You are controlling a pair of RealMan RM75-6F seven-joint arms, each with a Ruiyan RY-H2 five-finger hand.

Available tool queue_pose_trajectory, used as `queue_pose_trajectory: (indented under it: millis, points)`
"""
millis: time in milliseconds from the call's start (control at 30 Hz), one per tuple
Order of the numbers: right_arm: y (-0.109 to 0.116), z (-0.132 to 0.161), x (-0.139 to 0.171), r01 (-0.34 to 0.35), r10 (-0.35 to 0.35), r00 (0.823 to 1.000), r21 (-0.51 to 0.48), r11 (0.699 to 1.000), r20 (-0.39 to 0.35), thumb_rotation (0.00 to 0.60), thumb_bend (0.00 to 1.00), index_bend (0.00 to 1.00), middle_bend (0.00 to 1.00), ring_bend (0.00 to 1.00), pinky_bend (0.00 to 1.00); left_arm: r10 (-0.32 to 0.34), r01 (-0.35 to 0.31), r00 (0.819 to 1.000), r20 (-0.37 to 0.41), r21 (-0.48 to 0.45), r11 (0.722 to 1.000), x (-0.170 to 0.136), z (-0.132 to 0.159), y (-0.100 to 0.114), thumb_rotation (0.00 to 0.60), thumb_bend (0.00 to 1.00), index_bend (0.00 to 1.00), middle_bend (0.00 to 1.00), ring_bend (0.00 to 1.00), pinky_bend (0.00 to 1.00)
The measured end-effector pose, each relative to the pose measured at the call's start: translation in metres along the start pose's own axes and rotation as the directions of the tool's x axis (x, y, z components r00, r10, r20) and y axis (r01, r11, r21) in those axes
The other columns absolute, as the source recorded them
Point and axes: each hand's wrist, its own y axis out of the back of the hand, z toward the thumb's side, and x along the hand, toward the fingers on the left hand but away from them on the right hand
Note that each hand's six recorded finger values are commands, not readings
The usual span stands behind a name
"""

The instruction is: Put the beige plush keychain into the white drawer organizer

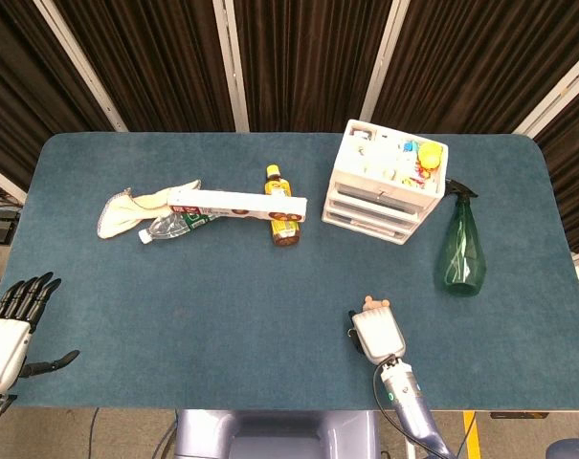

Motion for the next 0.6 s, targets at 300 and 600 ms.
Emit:
queue_pose_trajectory:
  millis: [300, 600]
  points:
    - [0.017, 0.003, -0.003, 0.046, -0.047, 0.999, -0.015, 0.999, -0.009, 0.600, 0.48, 0.64, 1.00, 1.00, 0.89, 0.001, -0.001, 1.000, -0.001, -0.002, 1.000, 0.000, 0.000, 0.000, 0.534, 0.04, 0.00, 0.00, 0.00, 0.00]
    - [0.059, 0.000, -0.016, 0.138, -0.138, 0.990, -0.009, 0.990, -0.006, 0.600, 0.48, 0.64, 1.00, 1.00, 0.89, -0.002, 0.002, 1.000, -0.005, -0.006, 1.000, 0.001, -0.001, 0.000, 0.530, 0.04, 0.00, 0.00, 0.00, 0.00]
